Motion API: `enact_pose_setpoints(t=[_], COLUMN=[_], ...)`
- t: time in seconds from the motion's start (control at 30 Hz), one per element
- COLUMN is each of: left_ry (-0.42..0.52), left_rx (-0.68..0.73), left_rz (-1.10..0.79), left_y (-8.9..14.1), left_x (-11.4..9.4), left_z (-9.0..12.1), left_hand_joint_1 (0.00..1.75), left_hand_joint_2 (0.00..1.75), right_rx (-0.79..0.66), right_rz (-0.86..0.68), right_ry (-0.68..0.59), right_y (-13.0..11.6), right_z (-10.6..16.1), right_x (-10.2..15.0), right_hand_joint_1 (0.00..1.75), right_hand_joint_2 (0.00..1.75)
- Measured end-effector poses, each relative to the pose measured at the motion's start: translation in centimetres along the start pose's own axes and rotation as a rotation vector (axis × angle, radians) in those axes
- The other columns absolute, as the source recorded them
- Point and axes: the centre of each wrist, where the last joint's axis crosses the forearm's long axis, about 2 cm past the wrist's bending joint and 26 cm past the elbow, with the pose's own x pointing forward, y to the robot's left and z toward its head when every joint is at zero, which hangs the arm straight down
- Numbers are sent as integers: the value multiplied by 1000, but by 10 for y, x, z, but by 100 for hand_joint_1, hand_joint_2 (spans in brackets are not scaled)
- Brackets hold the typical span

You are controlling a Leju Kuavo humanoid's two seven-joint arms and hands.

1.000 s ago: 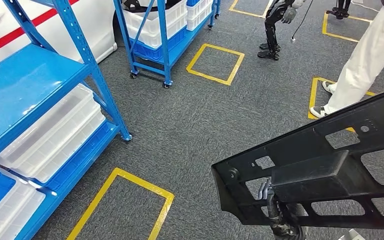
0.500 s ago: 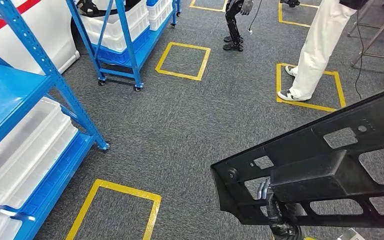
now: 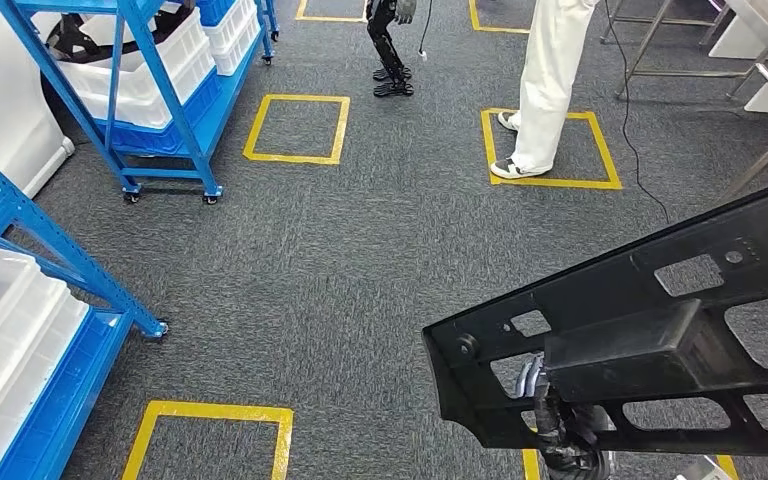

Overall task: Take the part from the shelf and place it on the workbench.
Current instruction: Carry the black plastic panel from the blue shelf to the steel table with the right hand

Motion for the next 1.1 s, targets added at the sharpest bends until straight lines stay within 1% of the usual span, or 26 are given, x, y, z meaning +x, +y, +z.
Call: enact_pose_setpoints(t=[0.3,0.67,1.1], left_ry=[-5,-21,-21], left_rx=[-2,-5,1], left_rz=[-15,-33,-48], left_y=[2,4,9], left_x=[1,7,7], left_z=[-1,-4,-5], left_hand_joint_1=[0,0,0], left_hand_joint_2=[0,0,0], right_rx=[-22,-36,-41], right_rz=[-3,22,34], right_ry=[6,16,27], right_y=[-2,-6,-6], right_z=[5,5,5], right_x=[4,10,11], right_hand_joint_1=[175,175,175], right_hand_joint_2=[175,175,175])
